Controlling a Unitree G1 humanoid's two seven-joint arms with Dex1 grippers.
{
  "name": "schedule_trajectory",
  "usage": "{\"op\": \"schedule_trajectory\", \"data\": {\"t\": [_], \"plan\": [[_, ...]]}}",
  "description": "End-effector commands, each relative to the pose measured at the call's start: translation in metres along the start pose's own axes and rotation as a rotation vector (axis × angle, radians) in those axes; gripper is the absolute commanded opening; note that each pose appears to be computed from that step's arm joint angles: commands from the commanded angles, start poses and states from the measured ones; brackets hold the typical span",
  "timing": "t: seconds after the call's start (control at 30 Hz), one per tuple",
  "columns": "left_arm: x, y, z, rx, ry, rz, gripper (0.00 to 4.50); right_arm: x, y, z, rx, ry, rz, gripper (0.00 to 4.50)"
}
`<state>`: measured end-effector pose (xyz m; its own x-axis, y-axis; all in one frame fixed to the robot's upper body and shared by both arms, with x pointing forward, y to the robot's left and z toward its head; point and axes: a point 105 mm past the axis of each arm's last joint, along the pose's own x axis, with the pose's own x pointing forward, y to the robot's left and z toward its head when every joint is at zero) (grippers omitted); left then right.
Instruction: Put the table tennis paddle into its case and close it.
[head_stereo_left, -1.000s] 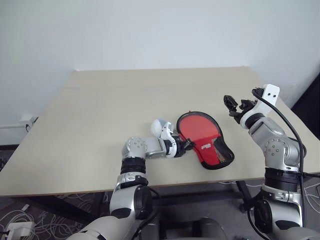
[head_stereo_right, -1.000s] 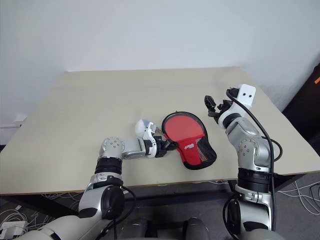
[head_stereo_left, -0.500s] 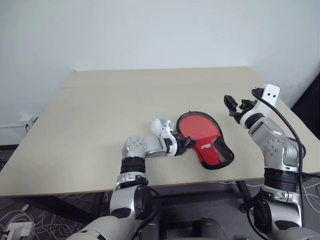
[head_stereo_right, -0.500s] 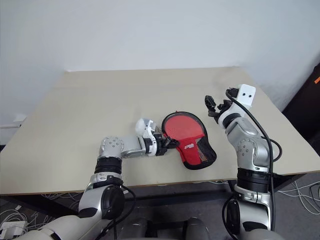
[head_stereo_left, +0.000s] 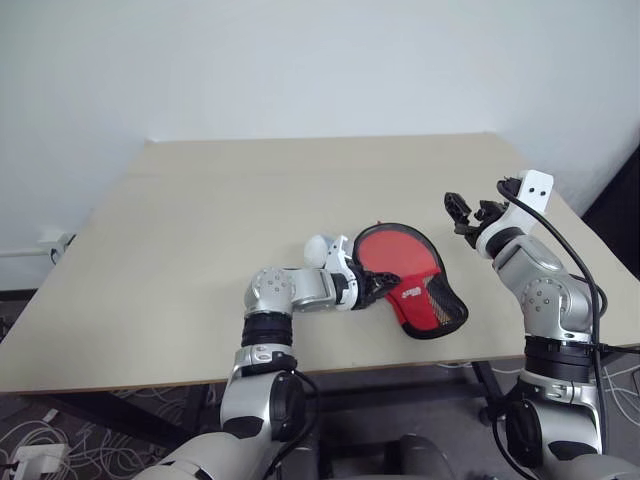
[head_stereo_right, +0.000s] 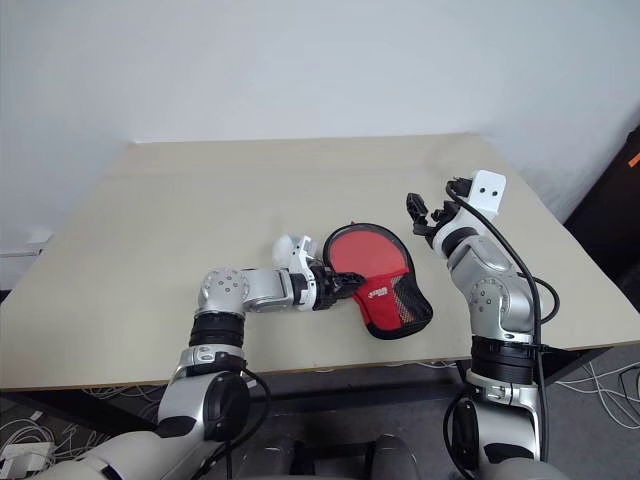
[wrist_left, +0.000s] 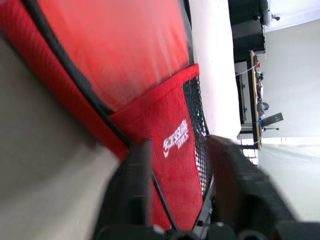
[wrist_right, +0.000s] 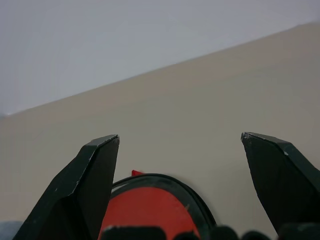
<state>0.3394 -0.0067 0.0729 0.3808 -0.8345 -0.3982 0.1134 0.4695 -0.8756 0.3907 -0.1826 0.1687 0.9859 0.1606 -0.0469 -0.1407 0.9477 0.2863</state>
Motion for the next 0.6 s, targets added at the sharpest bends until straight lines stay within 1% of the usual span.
{"op": "schedule_trajectory", "data": {"t": [0.03,0.17,0.33,0.6], "plan": [[0.01,-0.021,-0.008,-0.026,0.03,-0.057,3.12,0.0,0.007,0.019,-0.014,-0.07,0.018,4.24],[0.009,-0.026,-0.007,-0.042,0.031,-0.062,4.48,-0.001,0.005,0.018,-0.015,-0.071,0.012,4.24],[0.018,-0.022,-0.012,-0.078,0.055,-0.02,4.48,-0.002,0.004,0.018,-0.014,-0.07,0.007,4.24],[0.039,-0.031,-0.024,-0.09,0.103,-0.008,4.48,-0.002,0.004,0.018,-0.026,-0.067,0.002,4.24]]}}
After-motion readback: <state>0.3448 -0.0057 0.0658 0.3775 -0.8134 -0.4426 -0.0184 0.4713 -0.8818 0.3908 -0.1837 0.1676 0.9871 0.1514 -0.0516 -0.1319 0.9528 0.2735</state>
